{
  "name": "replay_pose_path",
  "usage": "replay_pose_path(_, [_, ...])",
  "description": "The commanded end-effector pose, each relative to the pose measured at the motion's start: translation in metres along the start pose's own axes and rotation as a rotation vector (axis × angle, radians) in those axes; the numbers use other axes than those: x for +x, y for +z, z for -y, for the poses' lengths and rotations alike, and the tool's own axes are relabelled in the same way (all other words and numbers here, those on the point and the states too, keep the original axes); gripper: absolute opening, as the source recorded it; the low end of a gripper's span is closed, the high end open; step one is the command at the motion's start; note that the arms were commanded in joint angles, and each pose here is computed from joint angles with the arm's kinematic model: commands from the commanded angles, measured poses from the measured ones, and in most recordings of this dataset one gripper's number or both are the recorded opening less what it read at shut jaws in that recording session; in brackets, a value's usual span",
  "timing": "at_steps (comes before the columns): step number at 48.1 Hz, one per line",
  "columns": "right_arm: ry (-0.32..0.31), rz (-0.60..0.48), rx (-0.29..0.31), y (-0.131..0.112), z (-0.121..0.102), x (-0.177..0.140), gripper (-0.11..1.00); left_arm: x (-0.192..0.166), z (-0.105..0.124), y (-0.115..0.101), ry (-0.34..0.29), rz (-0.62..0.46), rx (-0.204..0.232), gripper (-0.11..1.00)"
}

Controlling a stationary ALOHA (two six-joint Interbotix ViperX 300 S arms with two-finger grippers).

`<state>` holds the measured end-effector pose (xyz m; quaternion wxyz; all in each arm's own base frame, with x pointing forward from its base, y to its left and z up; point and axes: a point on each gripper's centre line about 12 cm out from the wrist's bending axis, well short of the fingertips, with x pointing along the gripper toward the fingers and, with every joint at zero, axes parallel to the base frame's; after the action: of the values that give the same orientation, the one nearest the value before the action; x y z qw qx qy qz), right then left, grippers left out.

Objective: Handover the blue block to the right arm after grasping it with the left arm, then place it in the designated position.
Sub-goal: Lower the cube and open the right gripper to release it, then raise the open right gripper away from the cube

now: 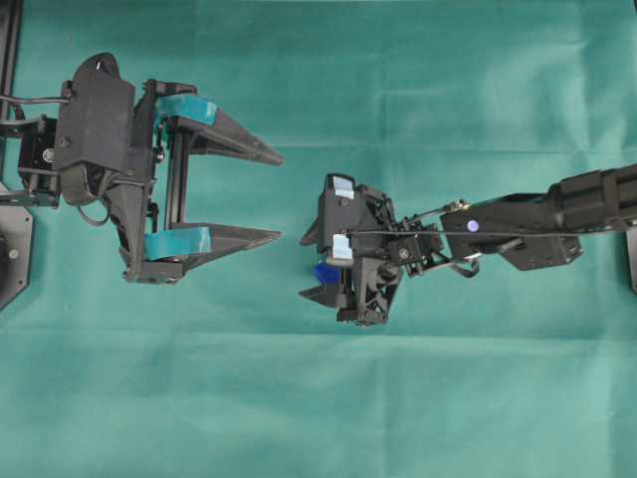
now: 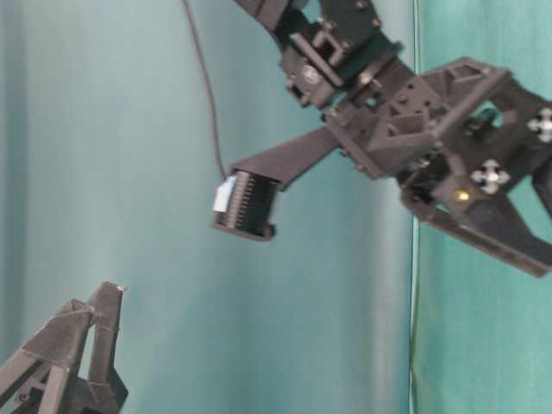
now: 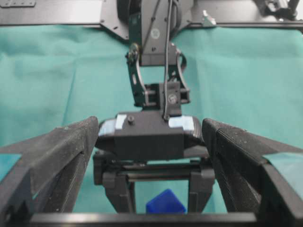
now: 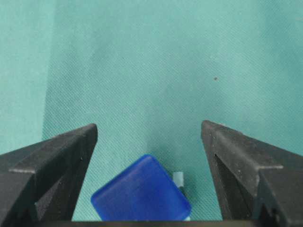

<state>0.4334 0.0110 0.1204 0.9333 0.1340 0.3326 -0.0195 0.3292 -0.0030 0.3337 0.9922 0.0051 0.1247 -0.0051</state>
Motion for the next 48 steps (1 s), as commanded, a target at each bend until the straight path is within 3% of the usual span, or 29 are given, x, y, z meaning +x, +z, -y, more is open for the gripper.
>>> replay_pose_path(1, [0.006,0.067,-0.008,0.028,-0.006,-0.020,0.87,-0.001,-0.001,0.011,0.002,0.031,0.001,1.00])
replay_pose_path(20, [-0.063,0.141,-0.055,0.072,-0.012,-0.098,0.87,-0.001,-0.001,0.012,0.002,0.032,0.001,1.00])
replay_pose_path(48, [-0.101,0.312,-0.096,0.110,-0.018,-0.198,0.87,-0.001,-0.001,0.012,0.002,0.032,0.001,1.00])
